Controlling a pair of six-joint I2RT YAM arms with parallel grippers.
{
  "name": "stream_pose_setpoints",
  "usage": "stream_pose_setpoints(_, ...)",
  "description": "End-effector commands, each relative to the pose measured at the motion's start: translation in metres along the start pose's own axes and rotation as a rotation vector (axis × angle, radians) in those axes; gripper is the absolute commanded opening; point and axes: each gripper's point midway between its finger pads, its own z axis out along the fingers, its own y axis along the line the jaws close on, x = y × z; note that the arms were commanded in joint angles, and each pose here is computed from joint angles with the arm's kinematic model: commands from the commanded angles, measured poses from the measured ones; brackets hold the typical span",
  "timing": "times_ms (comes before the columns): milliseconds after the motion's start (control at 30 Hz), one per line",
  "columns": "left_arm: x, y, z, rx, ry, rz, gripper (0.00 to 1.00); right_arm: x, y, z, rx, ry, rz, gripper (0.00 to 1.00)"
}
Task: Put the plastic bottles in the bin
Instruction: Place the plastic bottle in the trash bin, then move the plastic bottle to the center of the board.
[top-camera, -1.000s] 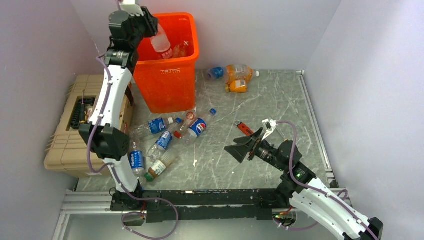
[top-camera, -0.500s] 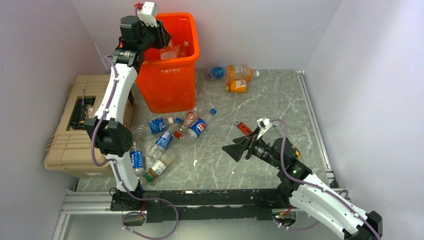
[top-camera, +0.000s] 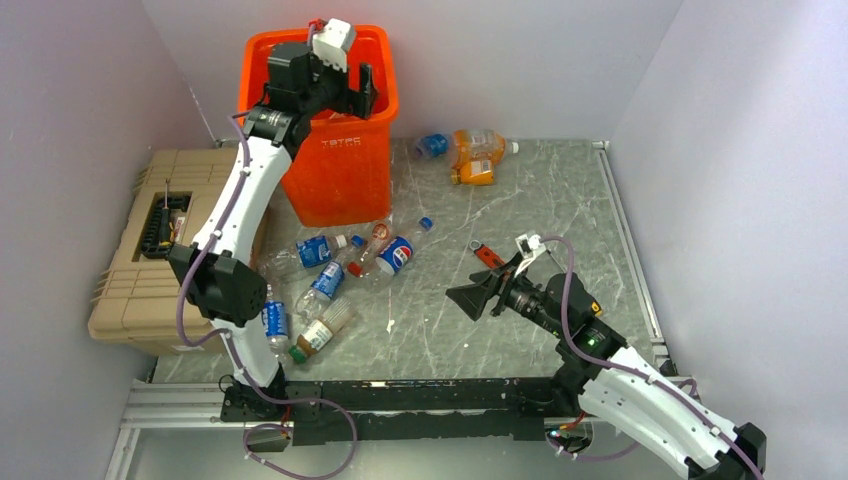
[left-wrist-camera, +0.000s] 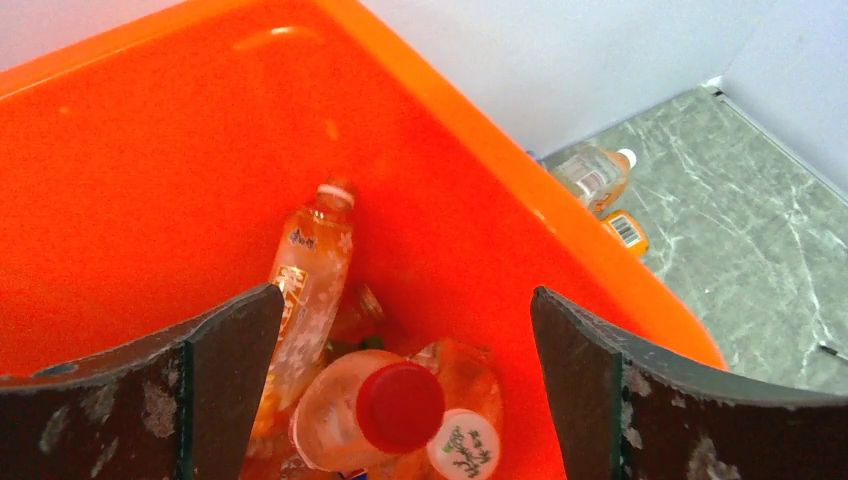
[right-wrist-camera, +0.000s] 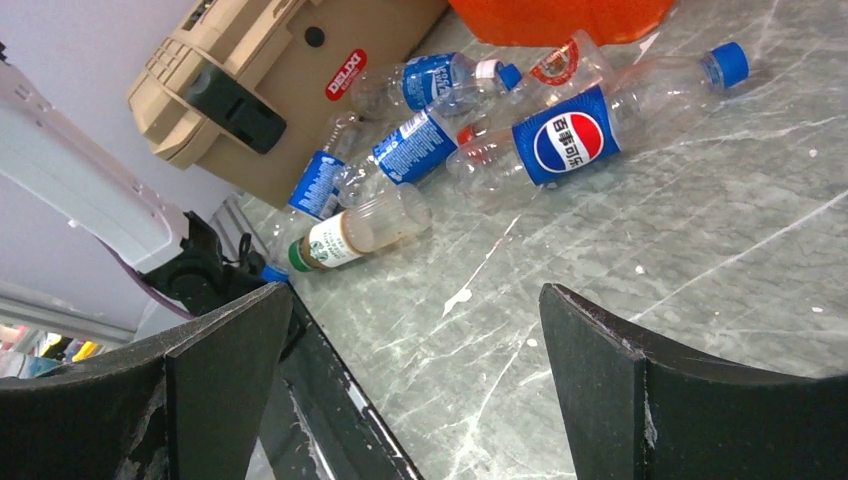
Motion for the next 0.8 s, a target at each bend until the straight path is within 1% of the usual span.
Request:
stream_pose_setpoints(0,-0.052,0.006,-0.035,-0.079,-0.115,0.04,0.99,-0.027,0.013,-0.004,-0.012,-0.065,-0.047,1.0)
stream_pose_setpoints(67,-0.083,0.004,-0.054,-0.097,-0.198,0.024,1.0,-0.031,0.013,-0.005,-0.002,-0.074,-0.054,1.0)
stream_pose_setpoints(133,-0.12,0.001,-0.083,-0.117,-0.31,-0.015,0.99,-0.036,0.01,-0.006,0.018,-0.089,-0.059,1.0)
stream_pose_setpoints(200,-0.157,-0.008,-0.121,-0.114,-0.439,-0.035,0.99,-0.041,0.007,-0.008,0.048,-0.11,-0.057,1.0)
stream_pose_setpoints(267,-0.185,-0.022,-0.16,-0.09,-0.559,-0.05,0.99,-0.05,0.003,-0.009,0.083,-0.145,-0.046,1.0)
stream_pose_setpoints(367,-0.192,-0.048,-0.205,0.0,-0.615,-0.066,0.99,-0.061,-0.01,-0.014,0.169,-0.21,0.013,1.0)
stream_pose_setpoints(467,-0.162,-0.075,-0.226,0.113,-0.534,-0.067,1.0,-0.074,-0.025,-0.02,0.259,-0.286,0.047,1.0)
stream_pose_setpoints(567,-0.098,-0.094,-0.226,0.199,-0.363,-0.065,0.99,-0.085,-0.047,-0.027,0.401,-0.342,0.068,1.0)
stream_pose_setpoints(667,-0.029,-0.111,-0.225,0.28,-0.184,-0.065,0.99,-0.089,-0.067,-0.027,0.531,-0.349,0.069,1.0)
stream_pose_setpoints(767,0.03,-0.132,-0.231,0.362,-0.04,-0.033,1.0,-0.088,-0.083,-0.022,0.615,-0.365,0.098,1.0)
